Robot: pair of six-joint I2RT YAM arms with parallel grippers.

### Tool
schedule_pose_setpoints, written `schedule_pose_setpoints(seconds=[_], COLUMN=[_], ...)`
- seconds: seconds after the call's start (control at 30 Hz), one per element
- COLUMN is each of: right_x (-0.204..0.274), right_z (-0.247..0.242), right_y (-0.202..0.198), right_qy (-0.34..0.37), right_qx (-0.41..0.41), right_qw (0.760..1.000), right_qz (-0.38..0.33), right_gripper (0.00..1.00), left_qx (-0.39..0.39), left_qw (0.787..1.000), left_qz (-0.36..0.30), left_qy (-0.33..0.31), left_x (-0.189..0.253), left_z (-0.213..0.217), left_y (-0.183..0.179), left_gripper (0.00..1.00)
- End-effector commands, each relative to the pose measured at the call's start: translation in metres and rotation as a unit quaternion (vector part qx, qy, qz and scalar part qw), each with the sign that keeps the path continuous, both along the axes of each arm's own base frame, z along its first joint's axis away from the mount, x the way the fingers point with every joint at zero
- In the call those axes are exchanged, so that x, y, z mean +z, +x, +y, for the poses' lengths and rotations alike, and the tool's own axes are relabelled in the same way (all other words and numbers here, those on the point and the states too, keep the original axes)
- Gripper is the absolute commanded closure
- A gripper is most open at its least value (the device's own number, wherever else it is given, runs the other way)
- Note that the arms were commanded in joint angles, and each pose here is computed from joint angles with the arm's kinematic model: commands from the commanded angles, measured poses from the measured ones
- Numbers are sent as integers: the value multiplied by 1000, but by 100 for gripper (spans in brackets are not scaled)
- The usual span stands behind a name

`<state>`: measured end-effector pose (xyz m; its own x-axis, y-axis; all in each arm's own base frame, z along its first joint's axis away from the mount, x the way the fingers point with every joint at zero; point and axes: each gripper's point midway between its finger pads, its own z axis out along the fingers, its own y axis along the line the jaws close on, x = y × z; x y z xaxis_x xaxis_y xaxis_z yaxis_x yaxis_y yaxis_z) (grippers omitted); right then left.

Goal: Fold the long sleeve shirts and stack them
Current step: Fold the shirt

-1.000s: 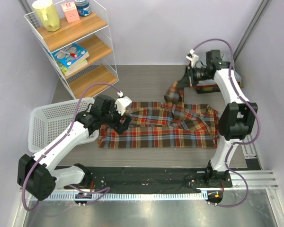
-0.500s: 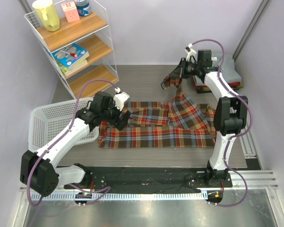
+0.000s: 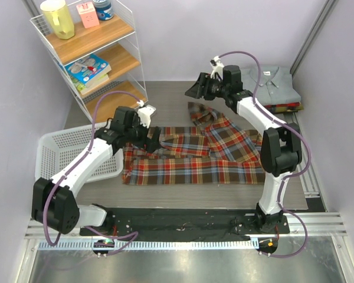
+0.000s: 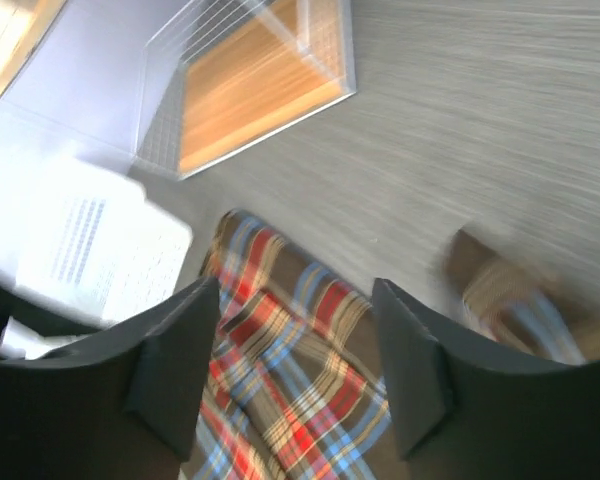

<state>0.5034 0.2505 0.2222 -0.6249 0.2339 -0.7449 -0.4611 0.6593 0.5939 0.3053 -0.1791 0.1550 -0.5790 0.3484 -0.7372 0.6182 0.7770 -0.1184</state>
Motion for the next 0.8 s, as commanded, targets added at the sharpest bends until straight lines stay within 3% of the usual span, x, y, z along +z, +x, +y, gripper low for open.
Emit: schedule_pose_setpoints(seconds=[0.0,0.13,0.27,0.33,0.4,0.53,0.77], right_x=[30,20,-20,-32,-64,-83,-130], right_z=[-1,-47,-91,-102,-104,-103,-100], right_y=[-17,-11,19,32,38,54,62], right_qy=[-33,-109,-174,-212,-221,-224,-247], right_qx=[85,104,77,74,83,83,108], right_qw=[994,986,980,973,971,971,963], right_qz=[-56,-74,-60,-59,-23,-21,-8], right_gripper=[27,27,44,45,40,29,24], left_qx=[14,0,-16,-22,-30,-38,-38], left_qw=[999,999,999,999,998,998,998], left_qz=[-10,-14,0,9,11,15,21], left_qy=[-46,-43,-46,-47,-51,-49,-41], left_x=[25,29,26,22,22,20,16], left_z=[-3,-1,-7,-10,-13,-14,-9], left_y=[22,30,35,36,36,35,31], left_gripper=[0,0,0,0,0,0,0])
